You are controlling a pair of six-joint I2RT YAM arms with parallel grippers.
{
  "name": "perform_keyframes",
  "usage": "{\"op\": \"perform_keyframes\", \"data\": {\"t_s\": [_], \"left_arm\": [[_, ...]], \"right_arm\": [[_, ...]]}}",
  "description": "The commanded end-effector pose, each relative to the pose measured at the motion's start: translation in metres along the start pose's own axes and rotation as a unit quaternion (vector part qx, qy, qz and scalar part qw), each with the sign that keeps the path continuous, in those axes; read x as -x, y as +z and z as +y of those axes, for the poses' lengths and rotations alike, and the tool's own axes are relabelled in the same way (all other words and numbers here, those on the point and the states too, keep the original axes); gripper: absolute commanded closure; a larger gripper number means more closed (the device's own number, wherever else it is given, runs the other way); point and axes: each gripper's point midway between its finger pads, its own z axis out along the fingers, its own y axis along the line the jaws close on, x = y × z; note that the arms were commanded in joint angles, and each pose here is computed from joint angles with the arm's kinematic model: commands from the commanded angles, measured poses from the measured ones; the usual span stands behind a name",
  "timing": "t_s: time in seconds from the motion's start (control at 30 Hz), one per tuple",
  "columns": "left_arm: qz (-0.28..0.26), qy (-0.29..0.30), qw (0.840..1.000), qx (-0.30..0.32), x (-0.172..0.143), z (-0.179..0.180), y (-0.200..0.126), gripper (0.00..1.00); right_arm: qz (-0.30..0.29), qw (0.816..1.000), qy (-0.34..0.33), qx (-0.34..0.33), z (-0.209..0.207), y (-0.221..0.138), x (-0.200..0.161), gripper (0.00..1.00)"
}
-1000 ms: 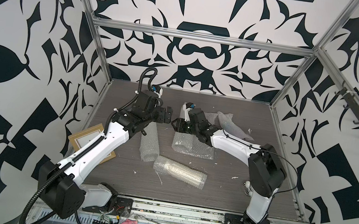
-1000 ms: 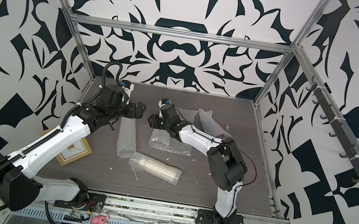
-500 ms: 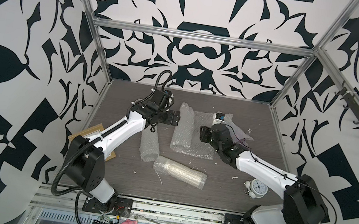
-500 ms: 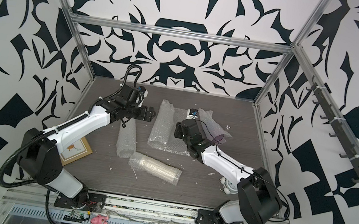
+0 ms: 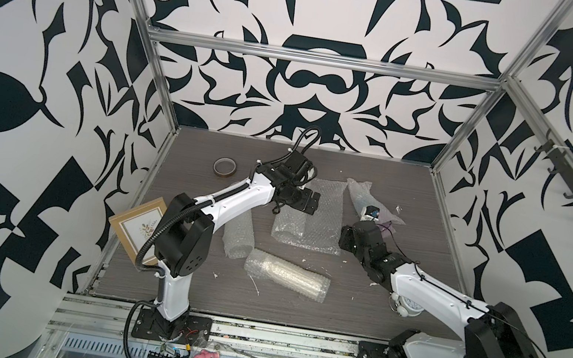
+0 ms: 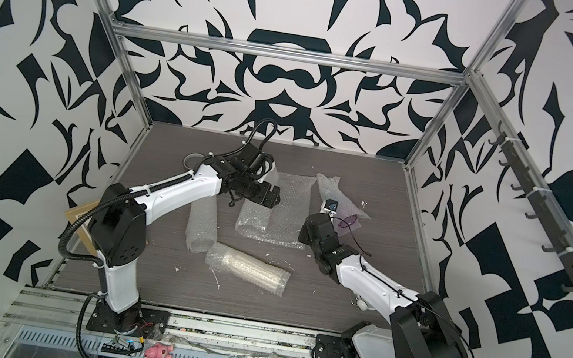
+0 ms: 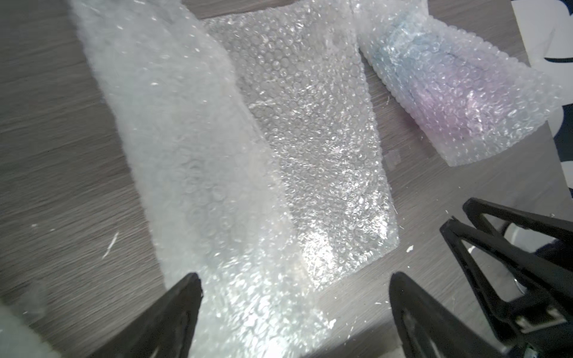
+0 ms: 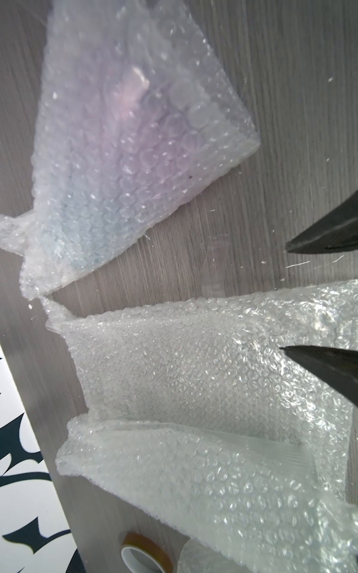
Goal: Unwrap the vase from the bubble wrap
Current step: Unwrap the bubble wrap at the center of the board.
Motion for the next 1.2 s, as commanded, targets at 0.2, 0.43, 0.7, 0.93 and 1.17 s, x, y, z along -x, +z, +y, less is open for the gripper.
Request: {"op": "perform_keyframes", "data": {"t_s": [0.2,0.43,0.7,0.93,1.17], "left_arm": [[0.041,-0.022,0.998,-0.040,-0.006,-0.017,0.024,0.02],[0.060,-0.053,0.996,-0.047,-0.012,-0.007,0.034,0.02],[0.054,-0.126,0.990,-0.031,-0.013,0.041,0.023,0.02],[0.020,-0.194,0.981,0.012,-0.010,0.112,-0.014,0.02],[-0.038,-0.210,0.976,0.026,0.008,0.144,-0.066,0.02]], "right_arm": [[0.004,1.000,0.011,0.000,-0.005,0.000,-0.001,0.50],[0.010,1.000,0.001,0.004,-0.002,0.001,0.001,0.50],[0.017,1.000,-0.015,0.003,0.000,0.001,0.002,0.50],[0.021,0.999,-0.026,0.006,0.005,0.000,0.006,0.50],[0.028,0.999,-0.031,0.007,0.008,0.002,0.008,0.50]]}}
